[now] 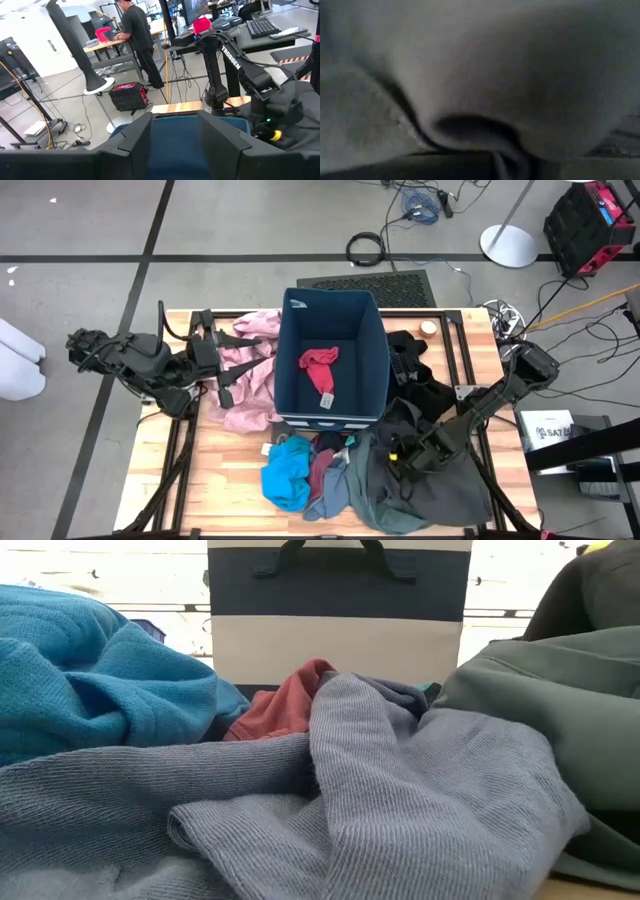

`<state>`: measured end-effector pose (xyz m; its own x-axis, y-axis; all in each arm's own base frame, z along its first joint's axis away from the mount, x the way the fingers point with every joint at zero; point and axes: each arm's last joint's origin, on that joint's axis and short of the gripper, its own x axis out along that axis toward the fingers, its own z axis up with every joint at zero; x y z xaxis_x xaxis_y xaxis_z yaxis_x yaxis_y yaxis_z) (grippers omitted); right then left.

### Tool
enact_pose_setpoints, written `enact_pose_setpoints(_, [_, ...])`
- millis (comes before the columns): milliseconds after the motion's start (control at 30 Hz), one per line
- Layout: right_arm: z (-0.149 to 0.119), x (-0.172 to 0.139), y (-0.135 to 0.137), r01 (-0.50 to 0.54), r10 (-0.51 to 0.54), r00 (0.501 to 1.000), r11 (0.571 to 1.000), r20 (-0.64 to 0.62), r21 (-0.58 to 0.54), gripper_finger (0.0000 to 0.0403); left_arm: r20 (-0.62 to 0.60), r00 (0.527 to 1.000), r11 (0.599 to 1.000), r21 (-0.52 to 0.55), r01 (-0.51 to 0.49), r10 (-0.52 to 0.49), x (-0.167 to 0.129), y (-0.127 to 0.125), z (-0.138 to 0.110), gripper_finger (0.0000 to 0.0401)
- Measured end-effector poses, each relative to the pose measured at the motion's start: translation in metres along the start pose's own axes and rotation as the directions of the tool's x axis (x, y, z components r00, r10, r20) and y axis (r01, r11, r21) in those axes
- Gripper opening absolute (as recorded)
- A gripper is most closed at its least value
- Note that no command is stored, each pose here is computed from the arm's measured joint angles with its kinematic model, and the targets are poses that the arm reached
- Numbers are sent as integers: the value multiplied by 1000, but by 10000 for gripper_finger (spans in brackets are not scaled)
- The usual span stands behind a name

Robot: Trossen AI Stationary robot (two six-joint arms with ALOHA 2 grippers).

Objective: Sort clothes
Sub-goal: Move the gray cargo shorts to the right of the table, then put the dark blue sock into the blue laundry organizer

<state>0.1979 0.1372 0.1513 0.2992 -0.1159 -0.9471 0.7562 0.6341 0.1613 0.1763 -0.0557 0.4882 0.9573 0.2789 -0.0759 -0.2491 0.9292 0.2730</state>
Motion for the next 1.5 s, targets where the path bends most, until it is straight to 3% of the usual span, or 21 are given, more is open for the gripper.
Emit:
enact_pose_setpoints(100, [8,3,-3,27,-27,1000,1000,-8,3,4,-10,1000,1000,-7,2,-2,0,0,-1,164])
enact_pose_setpoints(233, [12,3,3,-34,30,997,998,-70,-56,18,-47,997,998,-35,54,-55,0,-3,-6,164])
enact_pose_setpoints(367, [15,-8,11,-53,46,996,994,-74,-94,76,-54,995,995,-53,86,-89,0,-4,-7,164])
enact_pose_setpoints(567, [30,-40,18,22,-35,996,989,-83,-146,171,-60,993,994,-49,95,-98,-1,-4,-8,164])
enact_pose_setpoints(767, [47,-94,35,41,-57,995,983,-82,-181,223,-60,993,994,-48,100,-103,-1,-4,-8,164])
enact_pose_setpoints(1067, [71,-178,50,-84,67,993,976,-92,-199,228,-60,993,994,-45,101,-104,-1,-4,-8,164])
enact_pose_setpoints(1200, [78,-213,50,-144,143,989,961,-23,-236,225,-59,987,988,-48,149,-152,-1,-6,-9,164])
enact_pose_setpoints(1367, [76,-239,62,-240,303,944,901,129,-362,224,-83,969,966,-135,220,-232,3,-13,-17,164])
enact_pose_setpoints(1500, [70,-244,77,-307,423,891,830,166,-465,224,-151,952,956,-169,241,-267,9,-29,-37,164])
